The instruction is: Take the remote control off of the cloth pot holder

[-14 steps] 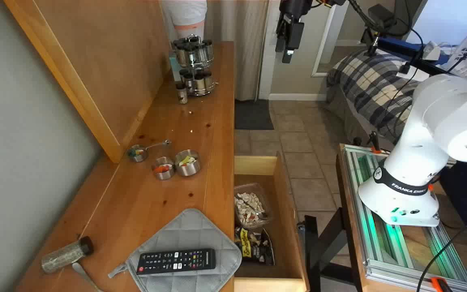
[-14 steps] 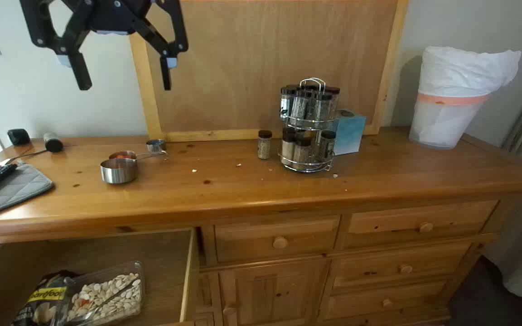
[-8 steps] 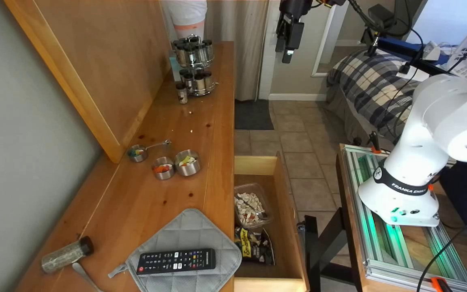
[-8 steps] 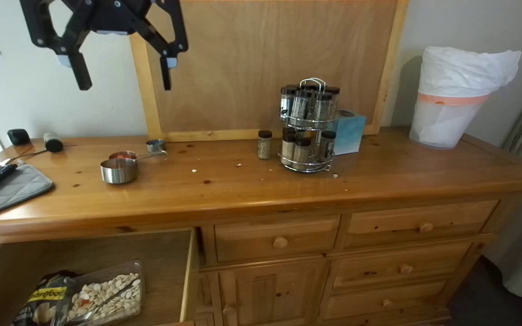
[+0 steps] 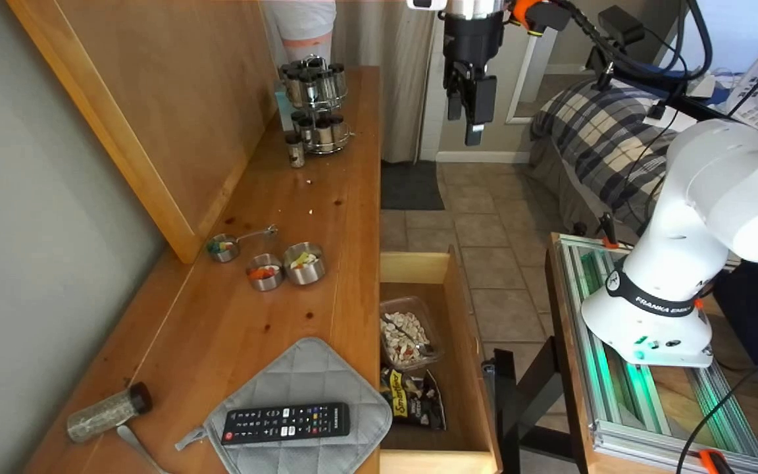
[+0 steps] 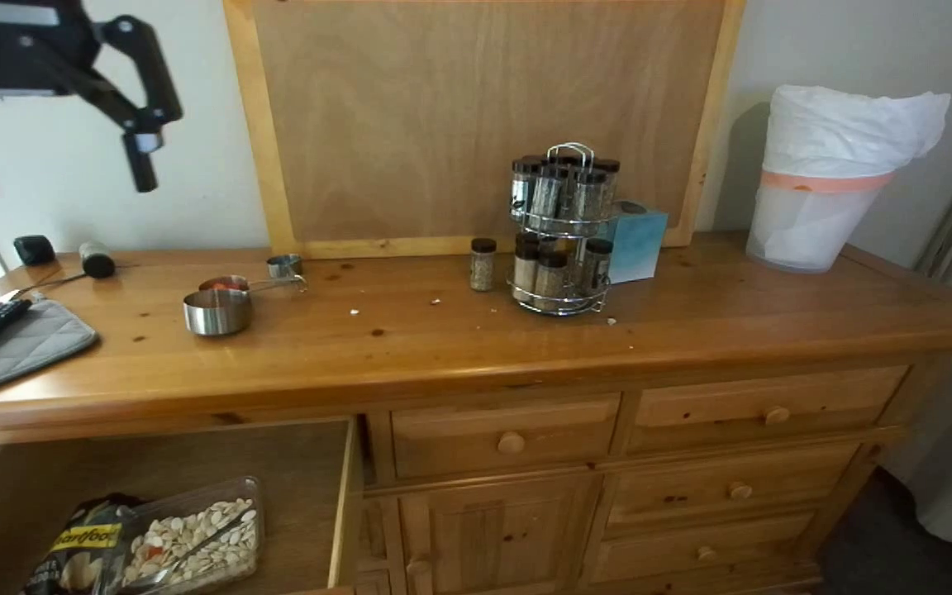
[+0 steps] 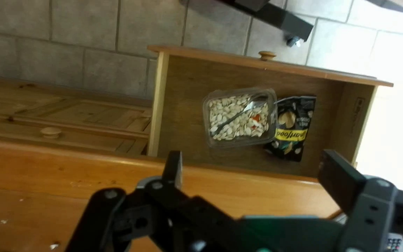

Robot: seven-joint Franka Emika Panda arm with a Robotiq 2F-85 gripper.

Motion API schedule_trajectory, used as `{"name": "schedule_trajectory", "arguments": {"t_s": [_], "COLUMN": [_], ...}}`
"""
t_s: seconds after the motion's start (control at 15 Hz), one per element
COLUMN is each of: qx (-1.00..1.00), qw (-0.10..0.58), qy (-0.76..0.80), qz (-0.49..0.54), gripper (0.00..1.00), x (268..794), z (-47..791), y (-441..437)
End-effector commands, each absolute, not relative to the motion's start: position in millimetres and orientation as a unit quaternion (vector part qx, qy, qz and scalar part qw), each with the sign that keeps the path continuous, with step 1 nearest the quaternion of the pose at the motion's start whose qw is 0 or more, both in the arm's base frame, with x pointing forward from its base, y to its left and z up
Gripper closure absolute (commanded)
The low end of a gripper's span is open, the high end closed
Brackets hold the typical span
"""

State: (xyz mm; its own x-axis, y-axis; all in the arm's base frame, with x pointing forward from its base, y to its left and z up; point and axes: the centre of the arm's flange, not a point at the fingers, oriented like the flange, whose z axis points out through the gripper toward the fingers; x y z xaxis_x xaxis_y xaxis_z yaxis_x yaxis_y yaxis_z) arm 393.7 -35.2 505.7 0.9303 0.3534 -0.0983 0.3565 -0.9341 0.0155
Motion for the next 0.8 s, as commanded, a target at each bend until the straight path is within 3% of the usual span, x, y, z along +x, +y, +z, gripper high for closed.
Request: {"name": "schedule_trajectory", "arguments": {"t_s": [0.0, 0.73], "qx": [0.984, 0.995], "qw": [0.023, 0.015], "qy": [0.155, 0.083], "qz": [-0.084, -0.054], "gripper": [0.00, 0.00], "x": [370.2, 342.8], "z": [481.3, 383.0], "y": [47.4, 234.1]}}
